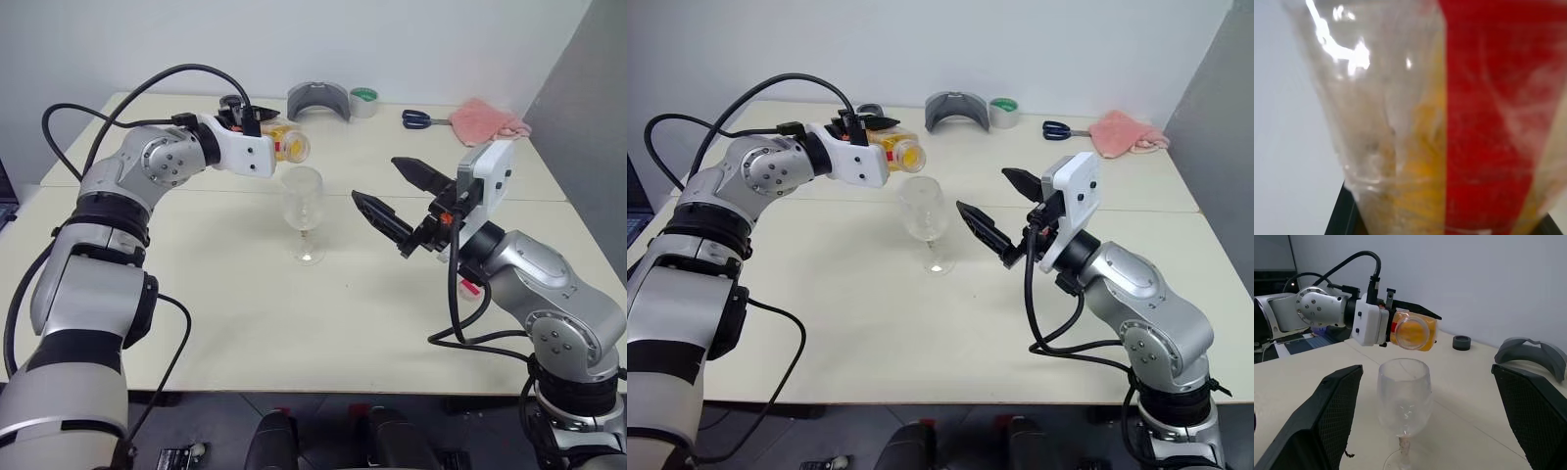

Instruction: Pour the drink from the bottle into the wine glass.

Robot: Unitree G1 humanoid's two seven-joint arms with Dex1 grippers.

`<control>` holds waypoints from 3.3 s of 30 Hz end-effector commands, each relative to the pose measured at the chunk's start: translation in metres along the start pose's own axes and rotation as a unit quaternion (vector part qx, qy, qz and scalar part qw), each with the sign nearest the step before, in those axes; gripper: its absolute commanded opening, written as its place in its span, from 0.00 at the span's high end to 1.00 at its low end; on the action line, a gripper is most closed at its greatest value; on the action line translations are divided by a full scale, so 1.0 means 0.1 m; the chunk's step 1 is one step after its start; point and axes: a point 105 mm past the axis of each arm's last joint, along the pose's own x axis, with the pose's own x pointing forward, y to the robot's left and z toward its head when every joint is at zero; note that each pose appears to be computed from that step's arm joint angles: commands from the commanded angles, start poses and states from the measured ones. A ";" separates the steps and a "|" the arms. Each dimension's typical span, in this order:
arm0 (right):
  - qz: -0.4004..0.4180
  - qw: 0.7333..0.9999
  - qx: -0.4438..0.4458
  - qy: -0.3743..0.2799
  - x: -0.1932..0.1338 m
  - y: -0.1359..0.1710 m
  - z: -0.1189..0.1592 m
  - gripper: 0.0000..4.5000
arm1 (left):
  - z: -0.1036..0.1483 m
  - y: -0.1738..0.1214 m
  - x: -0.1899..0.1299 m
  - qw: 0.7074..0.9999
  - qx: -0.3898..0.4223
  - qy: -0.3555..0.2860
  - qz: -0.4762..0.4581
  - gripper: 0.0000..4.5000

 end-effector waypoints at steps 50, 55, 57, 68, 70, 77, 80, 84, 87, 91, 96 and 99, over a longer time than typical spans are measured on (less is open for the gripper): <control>-0.002 1.000 -0.009 -0.017 -0.02 0.04 0.06 0.00 | -0.07 0.38 -0.08 0.989 0.141 0.026 0.029 0.64; -0.002 1.000 -0.008 -0.017 -0.02 0.03 0.06 0.00 | -0.08 0.39 -0.09 0.988 0.147 0.029 0.029 0.64; -0.003 1.000 -0.007 -0.017 -0.02 0.04 0.06 0.00 | -0.09 0.40 -0.09 0.988 0.149 0.031 0.029 0.64; -0.002 1.000 -0.005 -0.019 -0.01 0.05 0.07 0.00 | -0.09 0.43 -0.08 0.986 0.160 0.034 0.030 0.64; -0.002 1.000 -0.005 -0.019 -0.01 0.05 0.07 0.00 | -0.09 0.43 -0.08 0.986 0.160 0.035 0.031 0.64; -0.004 1.000 -0.006 -0.017 0.00 0.04 0.08 0.00 | -0.05 0.39 -0.04 0.990 0.137 0.024 0.034 0.64; -0.004 1.000 -0.006 -0.016 0.00 0.04 0.07 0.00 | -0.04 0.39 -0.04 0.992 0.114 0.020 0.041 0.64; -0.004 1.000 -0.004 -0.012 0.00 0.04 0.02 0.00 | 0.00 0.32 -0.01 0.996 0.081 0.006 0.038 0.64; 0.001 1.000 -0.001 -0.011 0.01 0.06 -0.01 0.00 | 0.01 0.32 -0.02 0.997 0.069 0.002 0.039 0.64; 0.007 1.000 0.003 -0.009 0.02 0.07 -0.04 0.00 | 0.01 0.33 -0.05 0.998 0.045 -0.003 0.047 0.64; 0.014 1.000 0.001 -0.010 0.03 0.06 -0.03 0.00 | -0.03 0.36 -0.13 0.997 -0.019 -0.007 0.070 0.64; 0.025 1.000 0.002 -0.009 0.04 0.10 -0.02 0.00 | -0.09 0.38 -0.16 0.989 -0.108 -0.007 0.100 0.64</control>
